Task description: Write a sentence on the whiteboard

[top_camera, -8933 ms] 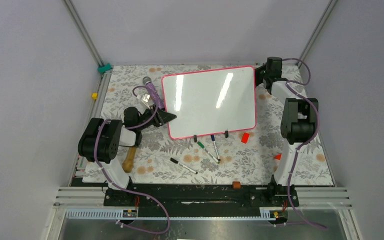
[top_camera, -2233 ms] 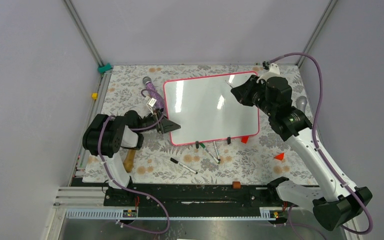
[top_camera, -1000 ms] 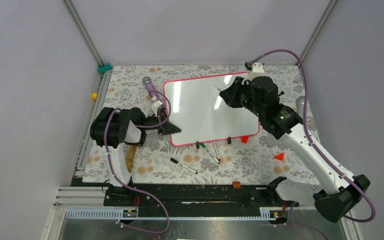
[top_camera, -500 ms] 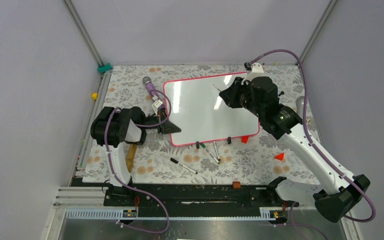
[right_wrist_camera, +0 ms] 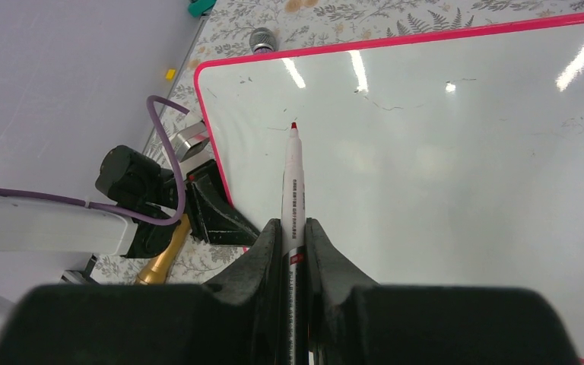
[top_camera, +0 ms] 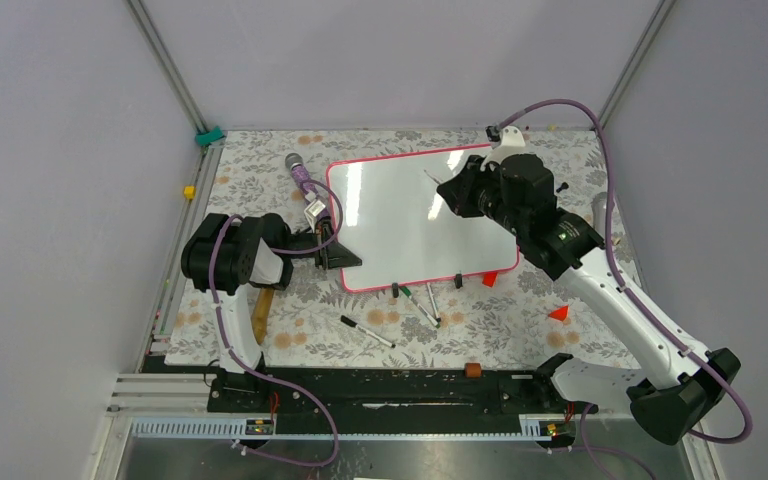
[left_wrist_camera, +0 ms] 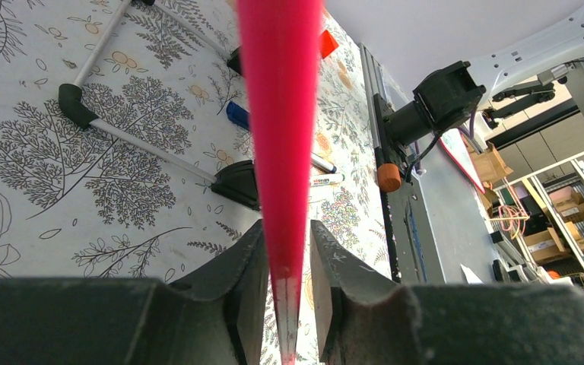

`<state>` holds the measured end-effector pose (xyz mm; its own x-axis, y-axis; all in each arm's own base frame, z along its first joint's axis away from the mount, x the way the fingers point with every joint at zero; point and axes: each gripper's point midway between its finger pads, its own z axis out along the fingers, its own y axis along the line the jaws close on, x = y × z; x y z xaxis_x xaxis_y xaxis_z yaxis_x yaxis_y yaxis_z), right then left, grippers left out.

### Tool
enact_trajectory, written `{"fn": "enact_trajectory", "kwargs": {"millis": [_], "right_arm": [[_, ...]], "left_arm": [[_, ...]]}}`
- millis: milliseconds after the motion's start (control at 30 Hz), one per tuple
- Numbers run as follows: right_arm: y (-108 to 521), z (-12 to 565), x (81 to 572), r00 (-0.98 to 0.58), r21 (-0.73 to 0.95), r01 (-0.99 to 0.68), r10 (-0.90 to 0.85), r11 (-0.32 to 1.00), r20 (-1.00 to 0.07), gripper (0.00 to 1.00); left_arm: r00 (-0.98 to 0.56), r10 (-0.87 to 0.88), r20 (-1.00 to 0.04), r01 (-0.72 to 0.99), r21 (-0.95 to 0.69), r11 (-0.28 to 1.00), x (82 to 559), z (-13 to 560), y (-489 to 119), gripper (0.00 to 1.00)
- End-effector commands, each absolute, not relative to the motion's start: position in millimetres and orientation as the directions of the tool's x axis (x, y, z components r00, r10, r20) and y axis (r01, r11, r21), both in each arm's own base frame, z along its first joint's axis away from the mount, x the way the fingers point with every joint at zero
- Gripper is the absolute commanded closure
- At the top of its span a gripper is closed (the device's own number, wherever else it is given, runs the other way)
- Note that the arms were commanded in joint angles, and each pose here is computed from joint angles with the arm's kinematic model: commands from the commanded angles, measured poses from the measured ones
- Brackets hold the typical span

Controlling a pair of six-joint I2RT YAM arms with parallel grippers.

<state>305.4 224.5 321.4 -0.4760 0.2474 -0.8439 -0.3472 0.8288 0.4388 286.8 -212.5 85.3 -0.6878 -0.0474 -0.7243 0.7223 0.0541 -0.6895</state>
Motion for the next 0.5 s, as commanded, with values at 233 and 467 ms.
{"fn": "enact_trajectory", "kwargs": {"millis": [233, 467], "right_arm": [[245.8, 329.9, 301.0, -0.421, 0.345, -0.377, 0.174, 0.86, -0.891, 1.0], [267.2, 331.2, 299.3, -0.341, 0.18, -0.342, 0.057, 0.922, -0.938, 1.0]], "left_arm": [[-0.636, -0.046, -0.771, 0.77, -0.637, 0.04, 287.7, 93.4, -211.2, 0.74], [-0.63, -0.046, -0.775, 0.774, -0.631, 0.041, 288.0, 93.2, -211.2, 0.74]]}}
